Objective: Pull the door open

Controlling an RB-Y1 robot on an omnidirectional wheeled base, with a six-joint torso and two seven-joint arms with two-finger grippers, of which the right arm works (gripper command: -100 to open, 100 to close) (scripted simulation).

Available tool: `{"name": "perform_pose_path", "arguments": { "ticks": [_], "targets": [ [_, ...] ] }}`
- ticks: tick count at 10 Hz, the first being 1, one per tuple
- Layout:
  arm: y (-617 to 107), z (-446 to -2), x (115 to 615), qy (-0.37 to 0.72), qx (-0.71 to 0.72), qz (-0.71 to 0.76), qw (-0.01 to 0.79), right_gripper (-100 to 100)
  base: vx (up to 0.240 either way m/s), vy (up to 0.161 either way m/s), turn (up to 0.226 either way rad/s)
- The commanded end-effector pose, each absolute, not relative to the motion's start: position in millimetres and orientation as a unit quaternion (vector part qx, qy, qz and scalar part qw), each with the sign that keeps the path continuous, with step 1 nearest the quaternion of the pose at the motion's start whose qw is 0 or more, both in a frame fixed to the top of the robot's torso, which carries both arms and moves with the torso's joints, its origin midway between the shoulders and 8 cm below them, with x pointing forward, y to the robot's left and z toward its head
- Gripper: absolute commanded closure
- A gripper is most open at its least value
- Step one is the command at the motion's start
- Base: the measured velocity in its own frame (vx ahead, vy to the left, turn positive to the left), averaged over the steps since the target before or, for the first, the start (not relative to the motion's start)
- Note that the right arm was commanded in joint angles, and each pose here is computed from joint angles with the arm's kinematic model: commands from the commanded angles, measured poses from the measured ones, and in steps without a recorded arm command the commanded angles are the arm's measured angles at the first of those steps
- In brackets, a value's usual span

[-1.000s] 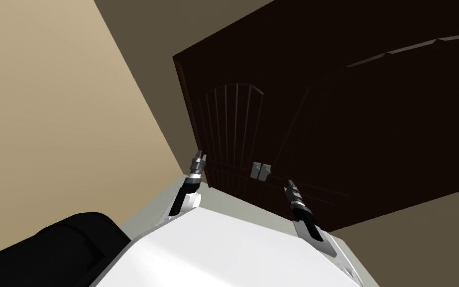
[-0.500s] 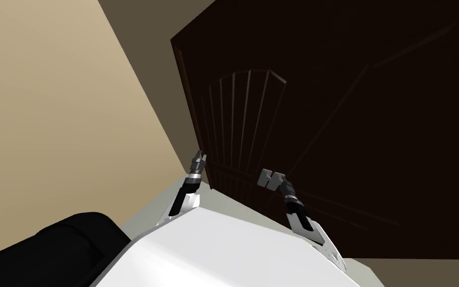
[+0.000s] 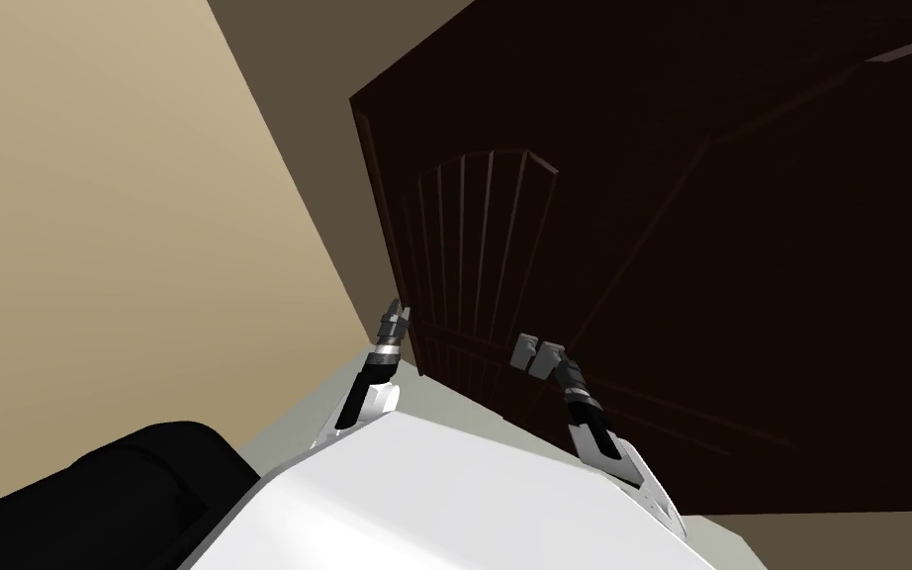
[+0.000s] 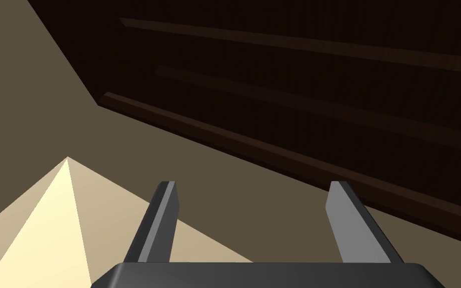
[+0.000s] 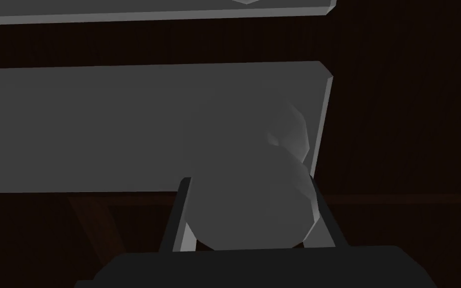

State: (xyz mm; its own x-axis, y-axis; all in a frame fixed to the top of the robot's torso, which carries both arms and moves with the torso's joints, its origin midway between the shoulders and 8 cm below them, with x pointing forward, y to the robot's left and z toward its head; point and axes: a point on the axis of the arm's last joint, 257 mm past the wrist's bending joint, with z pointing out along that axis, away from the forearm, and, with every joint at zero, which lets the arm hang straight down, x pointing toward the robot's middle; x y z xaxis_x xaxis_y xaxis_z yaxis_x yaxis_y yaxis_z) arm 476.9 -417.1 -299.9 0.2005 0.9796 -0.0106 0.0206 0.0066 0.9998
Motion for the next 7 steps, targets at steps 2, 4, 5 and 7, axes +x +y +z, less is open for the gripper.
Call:
{"name": "perform_pose_path", "arguments": {
  "ticks": [2, 4, 5, 7],
  "targets": [
    [-443, -309, 461, 0.454, 0.562, 0.419, 0.551, 100, -0.164, -0.081, -0.131],
    [-441, -306, 460, 0.454, 0.559, 0.423, 0.55, -100, -0.227, -0.051, -0.022],
    [-437, -306, 460, 0.454, 0.557, 0.427, 0.549, -100, -0.217, 0.101, 0.015],
    [-424, -303, 462, 0.455, 0.551, 0.438, 0.545, -100, -0.191, 0.13, 0.032]
  ]
}}
